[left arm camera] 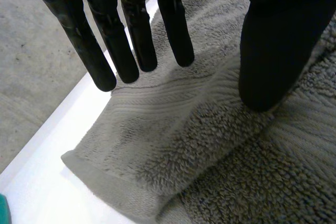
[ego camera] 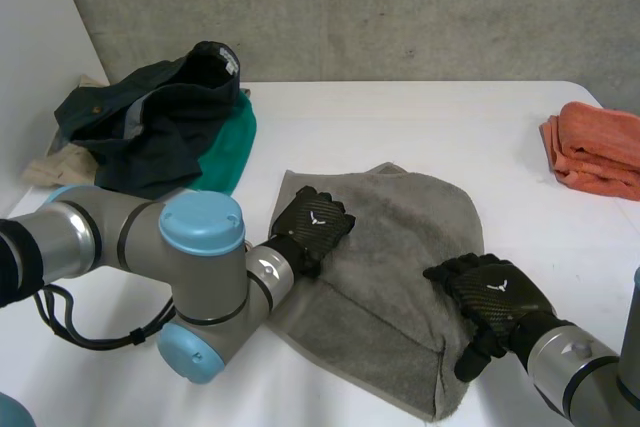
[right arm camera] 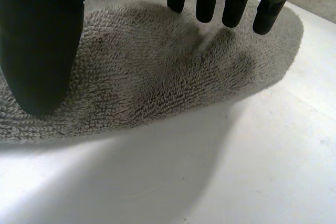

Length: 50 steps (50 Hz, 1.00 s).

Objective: Fold the laundry.

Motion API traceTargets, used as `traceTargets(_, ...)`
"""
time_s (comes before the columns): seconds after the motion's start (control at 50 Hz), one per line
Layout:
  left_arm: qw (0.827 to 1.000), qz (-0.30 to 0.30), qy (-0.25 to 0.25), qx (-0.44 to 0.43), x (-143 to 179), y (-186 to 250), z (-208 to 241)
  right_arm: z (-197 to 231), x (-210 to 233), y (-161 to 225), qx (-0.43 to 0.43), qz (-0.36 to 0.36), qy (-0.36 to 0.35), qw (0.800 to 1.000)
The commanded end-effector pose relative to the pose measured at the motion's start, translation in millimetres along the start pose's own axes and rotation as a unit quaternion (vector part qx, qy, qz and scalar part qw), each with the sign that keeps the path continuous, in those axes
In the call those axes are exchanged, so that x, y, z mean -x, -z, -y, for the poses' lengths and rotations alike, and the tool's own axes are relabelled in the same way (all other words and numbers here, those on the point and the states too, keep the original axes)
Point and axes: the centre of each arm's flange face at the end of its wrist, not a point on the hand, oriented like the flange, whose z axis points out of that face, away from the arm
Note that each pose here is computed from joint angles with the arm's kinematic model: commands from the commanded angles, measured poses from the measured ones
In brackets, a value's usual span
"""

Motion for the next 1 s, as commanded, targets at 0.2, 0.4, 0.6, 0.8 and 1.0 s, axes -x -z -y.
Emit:
traceTargets(0.2,1.000,0.004,-0.018,-0.001,-6,14,28,42,-28,1,-0.071,-0.090,0.083,0.990)
traceTargets(0.4,0.981,0.114,0.064,-0.146,65,86,149,138,-43,39,-0.214,-0.176,0.274,0.921)
traceTargets(0.6,0.976,0.172,0.094,-0.100,87,99,126,152,-4,-19,-0.278,-0.021,0.330,0.902)
traceTargets(0.8,0.969,0.235,0.053,0.050,107,73,46,119,30,-60,-0.228,0.055,0.294,0.927)
traceTargets(1.0,0.958,0.269,0.047,0.083,134,44,1,116,-31,-30,-0.162,-0.033,0.032,0.986)
